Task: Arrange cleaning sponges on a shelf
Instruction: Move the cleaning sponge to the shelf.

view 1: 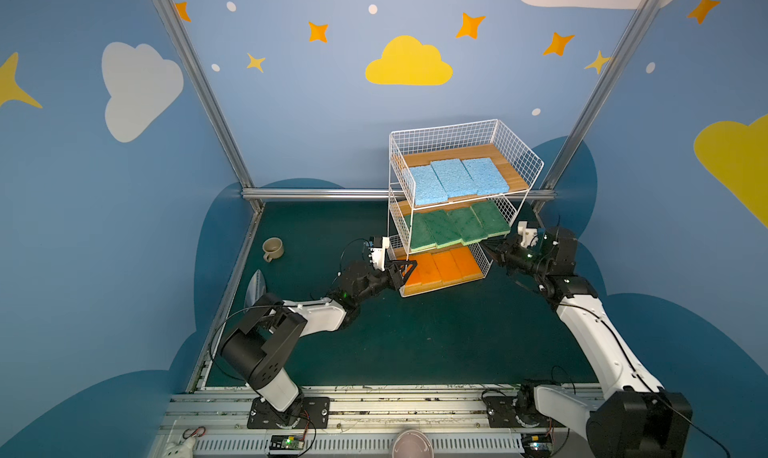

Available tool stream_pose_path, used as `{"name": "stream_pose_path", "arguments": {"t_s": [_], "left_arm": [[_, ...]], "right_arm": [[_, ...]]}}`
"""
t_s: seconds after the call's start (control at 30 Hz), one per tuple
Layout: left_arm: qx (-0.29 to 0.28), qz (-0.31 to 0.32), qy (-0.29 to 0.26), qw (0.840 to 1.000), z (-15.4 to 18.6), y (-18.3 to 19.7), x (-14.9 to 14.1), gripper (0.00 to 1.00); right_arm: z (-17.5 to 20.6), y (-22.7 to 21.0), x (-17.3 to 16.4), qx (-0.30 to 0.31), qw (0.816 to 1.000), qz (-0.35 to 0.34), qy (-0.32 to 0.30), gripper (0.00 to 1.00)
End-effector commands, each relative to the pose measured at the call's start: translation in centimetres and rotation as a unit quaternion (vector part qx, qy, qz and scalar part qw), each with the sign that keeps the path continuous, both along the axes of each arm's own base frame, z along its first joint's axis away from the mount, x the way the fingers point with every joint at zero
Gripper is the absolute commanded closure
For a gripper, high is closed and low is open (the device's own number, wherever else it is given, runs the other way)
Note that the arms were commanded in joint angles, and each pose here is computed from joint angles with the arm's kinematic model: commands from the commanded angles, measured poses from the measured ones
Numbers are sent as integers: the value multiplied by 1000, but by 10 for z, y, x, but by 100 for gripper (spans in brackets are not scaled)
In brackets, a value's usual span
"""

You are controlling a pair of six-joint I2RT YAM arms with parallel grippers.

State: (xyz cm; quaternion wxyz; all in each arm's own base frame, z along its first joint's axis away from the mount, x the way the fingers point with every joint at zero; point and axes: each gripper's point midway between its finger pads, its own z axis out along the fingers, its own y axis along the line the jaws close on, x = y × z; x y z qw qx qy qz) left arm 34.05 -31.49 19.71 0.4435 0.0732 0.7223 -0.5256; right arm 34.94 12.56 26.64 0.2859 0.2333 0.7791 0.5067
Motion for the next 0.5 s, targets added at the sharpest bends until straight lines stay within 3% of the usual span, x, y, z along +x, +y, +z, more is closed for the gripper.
{"name": "stream_pose_path", "arguments": {"t_s": [0.0,0.47], "left_arm": [[-6,-31,10,999,-1,-9,-13,62],[-8,-29,12,999,-2,-10,-10,62]], "right_arm": [[13,2,10,4,1000,-5,-24,100],[19,7,11,10,999,4,-31,100]]}}
